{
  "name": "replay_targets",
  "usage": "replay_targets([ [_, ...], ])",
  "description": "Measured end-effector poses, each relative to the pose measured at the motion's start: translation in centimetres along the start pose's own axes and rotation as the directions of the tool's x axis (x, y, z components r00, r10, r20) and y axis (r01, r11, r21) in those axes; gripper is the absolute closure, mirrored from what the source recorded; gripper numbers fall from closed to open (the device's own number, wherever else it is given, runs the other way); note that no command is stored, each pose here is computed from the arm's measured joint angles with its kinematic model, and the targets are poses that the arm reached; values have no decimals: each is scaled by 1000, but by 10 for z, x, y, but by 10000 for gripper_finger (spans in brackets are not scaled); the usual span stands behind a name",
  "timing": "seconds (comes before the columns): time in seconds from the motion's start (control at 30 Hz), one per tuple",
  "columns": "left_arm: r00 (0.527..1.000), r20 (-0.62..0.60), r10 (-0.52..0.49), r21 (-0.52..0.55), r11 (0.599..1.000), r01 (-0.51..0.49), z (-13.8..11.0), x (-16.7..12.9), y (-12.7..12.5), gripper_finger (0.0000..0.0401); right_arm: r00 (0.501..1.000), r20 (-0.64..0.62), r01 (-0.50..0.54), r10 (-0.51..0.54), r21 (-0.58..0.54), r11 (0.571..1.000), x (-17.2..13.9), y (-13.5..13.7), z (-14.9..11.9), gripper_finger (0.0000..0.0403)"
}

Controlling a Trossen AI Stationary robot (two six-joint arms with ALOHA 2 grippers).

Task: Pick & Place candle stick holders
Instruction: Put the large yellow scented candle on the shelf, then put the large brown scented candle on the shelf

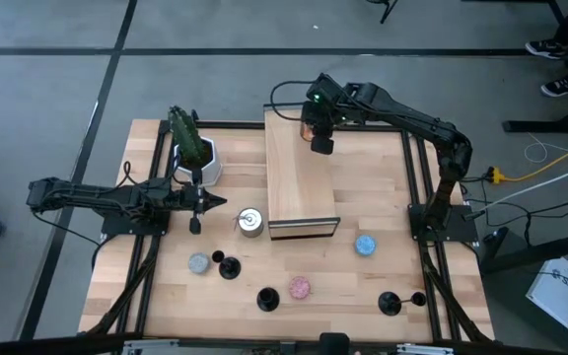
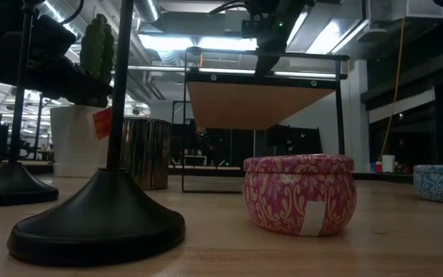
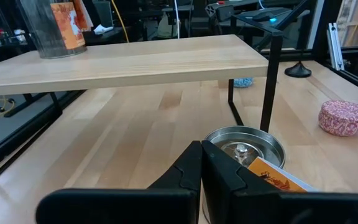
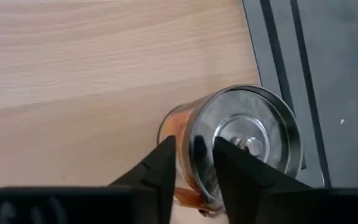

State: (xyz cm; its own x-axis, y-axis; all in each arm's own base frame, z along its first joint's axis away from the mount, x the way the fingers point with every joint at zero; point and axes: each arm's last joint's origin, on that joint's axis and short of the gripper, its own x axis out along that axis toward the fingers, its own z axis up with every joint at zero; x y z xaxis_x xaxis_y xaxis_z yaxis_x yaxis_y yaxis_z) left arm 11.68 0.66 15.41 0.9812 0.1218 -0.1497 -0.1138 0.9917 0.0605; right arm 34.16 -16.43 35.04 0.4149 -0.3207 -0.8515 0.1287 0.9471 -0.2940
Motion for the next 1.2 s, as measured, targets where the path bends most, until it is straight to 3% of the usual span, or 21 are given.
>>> replay_targets([
  [0.17,1000,0,0,0,1000,0,0,0,0,397,999,4,43,-43,31,999,-11,-3,3,243],
  [0.33,1000,0,0,0,1000,0,0,0,0,397,1000,7,10,-11,68,998,-32,-5,5,232],
  [0.7,1000,0,0,0,1000,0,0,0,0,397,973,-22,-223,232,192,956,-75,3,-18,263],
  [0.93,1000,0,0,0,1000,0,0,0,0,397,961,-60,-243,270,287,927,-96,19,-45,288],
  [1.2,1000,0,0,0,1000,0,0,0,0,397,959,51,-280,279,335,900,-103,62,-80,299],
])
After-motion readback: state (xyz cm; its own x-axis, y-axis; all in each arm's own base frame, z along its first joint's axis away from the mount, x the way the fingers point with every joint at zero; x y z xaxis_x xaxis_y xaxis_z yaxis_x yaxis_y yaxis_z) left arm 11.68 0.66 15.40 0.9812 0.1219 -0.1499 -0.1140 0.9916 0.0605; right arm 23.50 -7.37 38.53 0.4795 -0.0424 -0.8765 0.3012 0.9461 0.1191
